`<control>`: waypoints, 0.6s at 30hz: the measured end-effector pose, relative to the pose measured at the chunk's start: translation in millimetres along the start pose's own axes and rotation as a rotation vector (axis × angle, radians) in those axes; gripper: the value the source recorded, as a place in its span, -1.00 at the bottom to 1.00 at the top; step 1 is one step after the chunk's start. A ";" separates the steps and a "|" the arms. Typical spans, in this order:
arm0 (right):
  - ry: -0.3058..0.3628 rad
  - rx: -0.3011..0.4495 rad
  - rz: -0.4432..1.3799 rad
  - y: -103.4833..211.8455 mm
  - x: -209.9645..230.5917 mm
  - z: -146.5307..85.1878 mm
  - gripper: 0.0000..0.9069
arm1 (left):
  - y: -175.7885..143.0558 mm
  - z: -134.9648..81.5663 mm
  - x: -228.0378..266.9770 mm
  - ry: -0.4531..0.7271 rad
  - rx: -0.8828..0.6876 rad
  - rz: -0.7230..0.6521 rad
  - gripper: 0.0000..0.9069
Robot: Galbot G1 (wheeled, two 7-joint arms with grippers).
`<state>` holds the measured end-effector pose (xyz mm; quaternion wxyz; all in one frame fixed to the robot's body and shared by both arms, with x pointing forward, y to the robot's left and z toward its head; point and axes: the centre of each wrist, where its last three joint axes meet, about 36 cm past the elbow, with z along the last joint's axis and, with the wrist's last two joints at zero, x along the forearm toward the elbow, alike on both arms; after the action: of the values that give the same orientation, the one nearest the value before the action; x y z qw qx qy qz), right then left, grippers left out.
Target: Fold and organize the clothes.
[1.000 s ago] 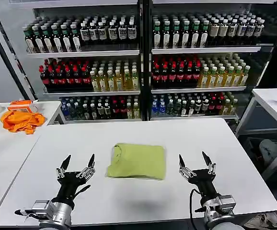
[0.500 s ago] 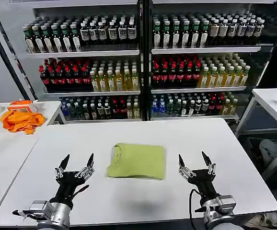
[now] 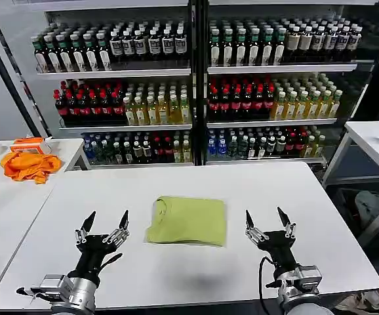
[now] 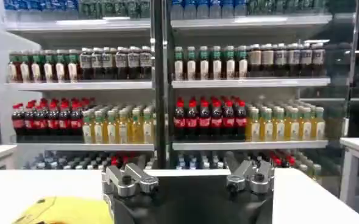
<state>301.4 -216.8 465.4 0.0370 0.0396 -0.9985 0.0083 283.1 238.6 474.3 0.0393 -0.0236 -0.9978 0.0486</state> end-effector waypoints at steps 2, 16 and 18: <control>-0.003 0.003 0.007 -1.6 0.2 0.2 1.00 | -0.1 -0.1 -0.1 0.000 0.000 0.000 1.00; -0.014 0.035 0.034 -10.6 0.7 -2.4 0.93 | -1.6 -0.5 -0.1 -0.001 0.005 0.002 1.00; -0.012 0.039 0.034 -11.5 1.2 -2.0 0.91 | -1.7 -0.3 0.1 -0.001 0.007 0.001 1.00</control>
<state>301.3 -228.4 467.6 0.0300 0.0232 -0.9989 0.0281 283.0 236.9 474.8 0.0390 -0.0240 -0.9976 0.0522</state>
